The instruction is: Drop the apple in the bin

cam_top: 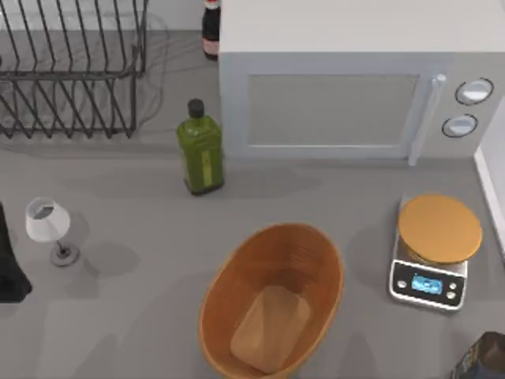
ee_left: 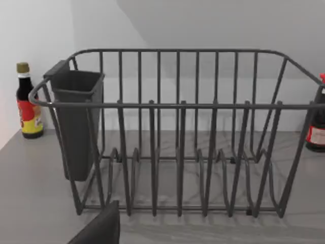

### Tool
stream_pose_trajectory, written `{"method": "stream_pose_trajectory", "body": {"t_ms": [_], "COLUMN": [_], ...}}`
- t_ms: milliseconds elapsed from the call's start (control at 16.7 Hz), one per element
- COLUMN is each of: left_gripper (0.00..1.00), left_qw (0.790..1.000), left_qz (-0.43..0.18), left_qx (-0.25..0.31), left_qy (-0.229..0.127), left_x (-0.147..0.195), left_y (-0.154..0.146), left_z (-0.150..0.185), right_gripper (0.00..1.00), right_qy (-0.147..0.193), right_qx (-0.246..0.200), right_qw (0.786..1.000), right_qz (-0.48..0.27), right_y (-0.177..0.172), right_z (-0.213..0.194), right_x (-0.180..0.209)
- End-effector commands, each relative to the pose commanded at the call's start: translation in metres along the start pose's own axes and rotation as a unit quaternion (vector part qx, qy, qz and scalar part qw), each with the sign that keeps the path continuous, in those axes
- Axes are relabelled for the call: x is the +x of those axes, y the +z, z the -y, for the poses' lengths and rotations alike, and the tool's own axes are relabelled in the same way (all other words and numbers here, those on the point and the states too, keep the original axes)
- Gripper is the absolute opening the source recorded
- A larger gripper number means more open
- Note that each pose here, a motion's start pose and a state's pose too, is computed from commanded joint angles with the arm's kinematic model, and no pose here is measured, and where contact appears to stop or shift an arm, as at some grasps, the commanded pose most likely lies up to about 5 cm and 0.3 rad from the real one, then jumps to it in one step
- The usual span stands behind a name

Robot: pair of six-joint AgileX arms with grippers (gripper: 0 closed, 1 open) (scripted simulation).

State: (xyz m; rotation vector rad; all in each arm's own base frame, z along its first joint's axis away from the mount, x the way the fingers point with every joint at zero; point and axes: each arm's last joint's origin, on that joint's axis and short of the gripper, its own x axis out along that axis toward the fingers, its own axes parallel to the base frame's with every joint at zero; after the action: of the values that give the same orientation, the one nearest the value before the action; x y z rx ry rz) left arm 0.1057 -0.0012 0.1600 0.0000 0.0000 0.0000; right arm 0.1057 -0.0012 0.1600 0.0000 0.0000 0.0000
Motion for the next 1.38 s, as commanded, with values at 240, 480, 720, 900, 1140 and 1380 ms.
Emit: {"method": "stream_pose_trajectory", "body": {"t_ms": [240, 480, 720, 900, 1140, 1380], "left_gripper": [1.0, 1.0, 1.0, 1.0, 1.0, 1.0], "left_qw": [1.0, 0.996, 0.972, 0.927, 0.843, 0.775], "left_qz": [-0.011, -0.079, -0.225, -0.366, -0.529, -0.623], "left_qx": [0.006, 0.035, 0.069, 0.086, 0.089, 0.082], "left_qy": [0.002, 0.008, 0.008, -0.006, -0.035, -0.067], "left_x": [0.0, 0.007, 0.038, 0.081, 0.144, 0.192], "left_y": [0.006, 0.037, 0.069, 0.075, 0.061, 0.041], "left_z": [-0.001, -0.004, -0.011, -0.022, -0.044, -0.067], "right_gripper": [1.0, 1.0, 1.0, 1.0, 1.0, 1.0], "right_qy": [0.0, 0.0, 0.0, 0.0, 0.0, 0.0], "right_qx": [0.0, 0.0, 0.0, 0.0, 0.0, 0.0], "right_qw": [1.0, 1.0, 1.0, 1.0, 1.0, 1.0], "right_qz": [0.0, 0.0, 0.0, 0.0, 0.0, 0.0], "right_y": [0.0, 0.0, 0.0, 0.0, 0.0, 0.0], "right_z": [0.0, 0.0, 0.0, 0.0, 0.0, 0.0], "right_x": [0.0, 0.0, 0.0, 0.0, 0.0, 0.0]}}
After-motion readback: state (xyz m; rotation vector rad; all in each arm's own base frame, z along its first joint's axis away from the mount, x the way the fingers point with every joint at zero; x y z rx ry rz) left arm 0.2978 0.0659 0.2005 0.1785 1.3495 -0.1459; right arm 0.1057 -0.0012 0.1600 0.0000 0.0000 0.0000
